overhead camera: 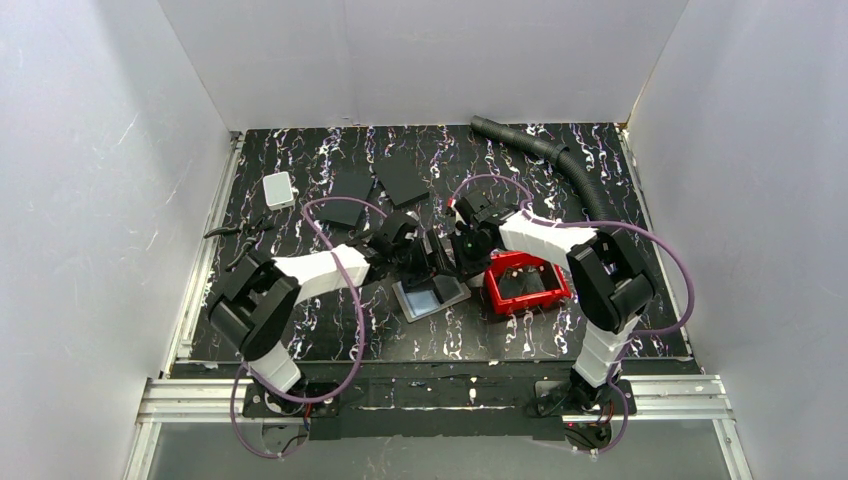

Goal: Put the credit cards into the card holder
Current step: Turn over the card slot in the card holder.

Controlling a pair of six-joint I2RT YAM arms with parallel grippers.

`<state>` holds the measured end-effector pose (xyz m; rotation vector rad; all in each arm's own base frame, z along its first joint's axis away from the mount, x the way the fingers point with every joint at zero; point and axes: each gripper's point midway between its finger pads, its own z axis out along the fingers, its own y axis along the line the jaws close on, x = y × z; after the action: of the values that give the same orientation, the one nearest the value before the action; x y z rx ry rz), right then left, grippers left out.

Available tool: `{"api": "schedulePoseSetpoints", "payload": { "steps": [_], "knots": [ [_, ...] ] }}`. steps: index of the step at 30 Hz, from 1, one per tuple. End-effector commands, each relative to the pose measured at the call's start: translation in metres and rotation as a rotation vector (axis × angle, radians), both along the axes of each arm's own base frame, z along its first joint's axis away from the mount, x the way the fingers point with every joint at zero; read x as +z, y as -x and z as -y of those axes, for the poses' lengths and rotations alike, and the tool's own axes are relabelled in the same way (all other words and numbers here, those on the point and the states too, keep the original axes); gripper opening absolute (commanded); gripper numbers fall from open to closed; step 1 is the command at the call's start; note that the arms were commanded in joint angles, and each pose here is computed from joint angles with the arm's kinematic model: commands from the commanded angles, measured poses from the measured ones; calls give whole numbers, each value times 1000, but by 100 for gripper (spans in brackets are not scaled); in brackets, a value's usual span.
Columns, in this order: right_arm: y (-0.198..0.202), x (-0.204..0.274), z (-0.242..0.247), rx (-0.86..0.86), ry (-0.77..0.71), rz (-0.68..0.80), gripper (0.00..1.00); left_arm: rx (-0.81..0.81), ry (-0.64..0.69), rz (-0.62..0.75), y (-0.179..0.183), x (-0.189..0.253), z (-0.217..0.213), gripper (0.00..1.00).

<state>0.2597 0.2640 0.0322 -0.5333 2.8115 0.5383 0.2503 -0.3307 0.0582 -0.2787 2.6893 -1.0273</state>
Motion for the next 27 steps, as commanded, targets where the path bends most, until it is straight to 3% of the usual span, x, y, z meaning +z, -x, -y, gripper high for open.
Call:
{"api": "schedulePoseSetpoints", "payload": {
  "steps": [1, 6, 13, 19, 22, 27],
  "knots": [
    [-6, 20, 8, 5, 11, 54, 19, -22, -15, 72, 14, 31, -22, 75],
    [-9, 40, 11, 16, 15, 99, 25, -16, -23, 107, 25, 56, -51, 78],
    [8, 77, -31, 134, -80, 242, 59, 99, -37, 36, 50, 50, -114, 82],
    [46, 69, -91, 189, -145, 246, 73, 178, -109, 66, 57, 53, -149, 87],
    [48, 60, -102, 177, -90, 301, 73, 191, -137, 73, 61, 52, -158, 87],
    [53, 42, -110, 217, -52, 301, 61, 189, -95, 54, 65, 47, -152, 88]
  ]
}}
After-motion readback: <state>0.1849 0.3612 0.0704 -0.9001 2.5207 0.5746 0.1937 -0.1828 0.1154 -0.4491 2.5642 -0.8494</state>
